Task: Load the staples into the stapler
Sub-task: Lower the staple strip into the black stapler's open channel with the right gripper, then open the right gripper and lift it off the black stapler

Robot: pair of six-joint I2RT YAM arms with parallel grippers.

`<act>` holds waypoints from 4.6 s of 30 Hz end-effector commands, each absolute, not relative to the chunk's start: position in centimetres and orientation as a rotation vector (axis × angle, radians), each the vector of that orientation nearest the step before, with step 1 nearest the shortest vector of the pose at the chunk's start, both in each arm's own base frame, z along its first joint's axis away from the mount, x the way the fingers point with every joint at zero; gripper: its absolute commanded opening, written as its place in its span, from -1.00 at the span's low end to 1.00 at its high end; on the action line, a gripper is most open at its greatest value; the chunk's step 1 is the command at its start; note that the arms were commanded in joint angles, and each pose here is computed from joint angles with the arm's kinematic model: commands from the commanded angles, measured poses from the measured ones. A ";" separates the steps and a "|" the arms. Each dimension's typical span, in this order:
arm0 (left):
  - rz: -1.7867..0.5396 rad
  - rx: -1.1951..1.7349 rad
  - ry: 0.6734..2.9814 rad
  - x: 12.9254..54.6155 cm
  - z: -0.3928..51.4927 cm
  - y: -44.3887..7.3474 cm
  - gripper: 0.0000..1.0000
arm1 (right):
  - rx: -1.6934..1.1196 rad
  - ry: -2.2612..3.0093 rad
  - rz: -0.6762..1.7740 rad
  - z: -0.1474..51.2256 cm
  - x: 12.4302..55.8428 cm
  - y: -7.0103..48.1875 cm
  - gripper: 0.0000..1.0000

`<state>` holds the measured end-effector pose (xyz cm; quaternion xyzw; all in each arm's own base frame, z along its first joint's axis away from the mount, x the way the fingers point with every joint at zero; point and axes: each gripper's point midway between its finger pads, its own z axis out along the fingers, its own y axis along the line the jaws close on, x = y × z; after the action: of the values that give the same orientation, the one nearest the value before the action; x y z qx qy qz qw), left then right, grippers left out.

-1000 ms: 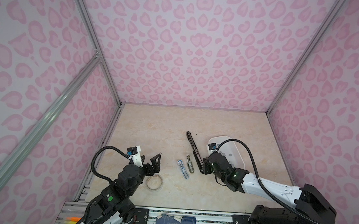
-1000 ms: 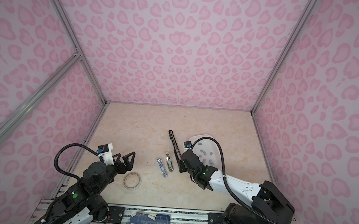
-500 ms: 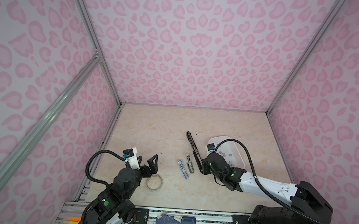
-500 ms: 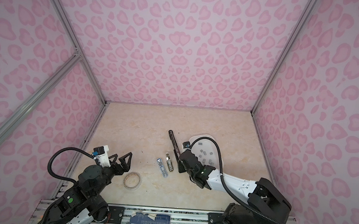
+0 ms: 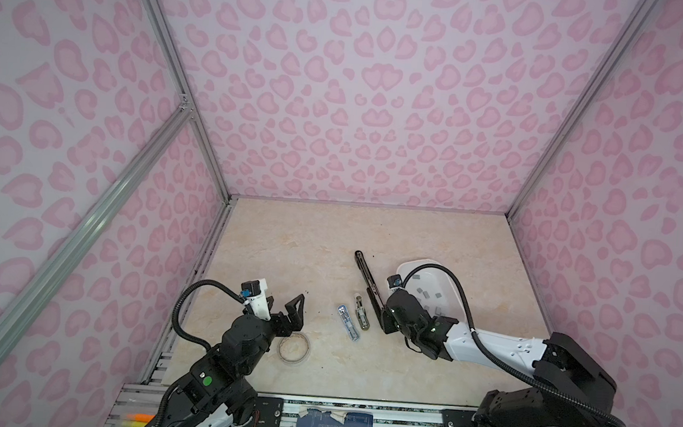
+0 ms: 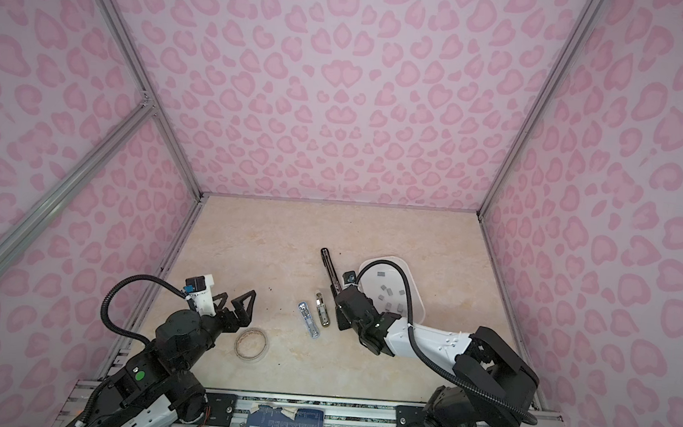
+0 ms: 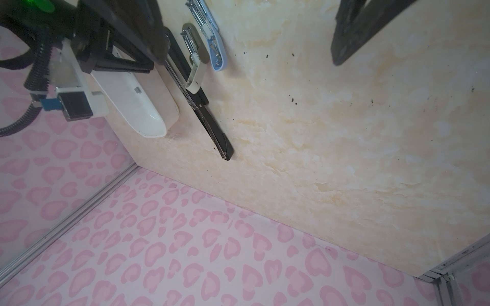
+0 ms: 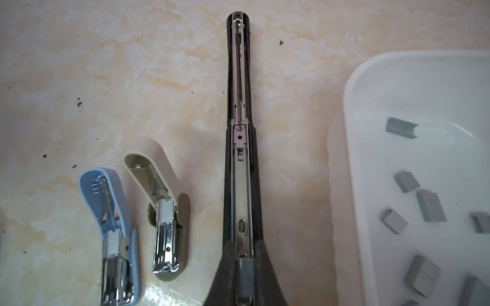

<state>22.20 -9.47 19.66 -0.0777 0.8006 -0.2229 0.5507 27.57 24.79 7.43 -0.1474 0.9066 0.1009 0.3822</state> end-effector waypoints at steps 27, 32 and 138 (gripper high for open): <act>-0.536 -0.174 1.850 22.4 20.8 -9.5 0.94 | -0.412 2.338 0.231 6.1 27.9 25.3 -0.80; -0.536 -0.173 1.851 22.4 20.7 -9.5 0.94 | -0.412 2.342 0.224 6.0 27.9 25.2 -0.80; -0.268 -0.002 1.664 27.9 21.6 -11.2 0.94 | -0.123 2.410 0.022 13.7 32.8 13.7 -0.40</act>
<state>26.58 -11.64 17.40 -0.0007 0.7971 -0.1399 0.5874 32.34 14.60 13.97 -0.0059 0.9284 0.0545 0.3674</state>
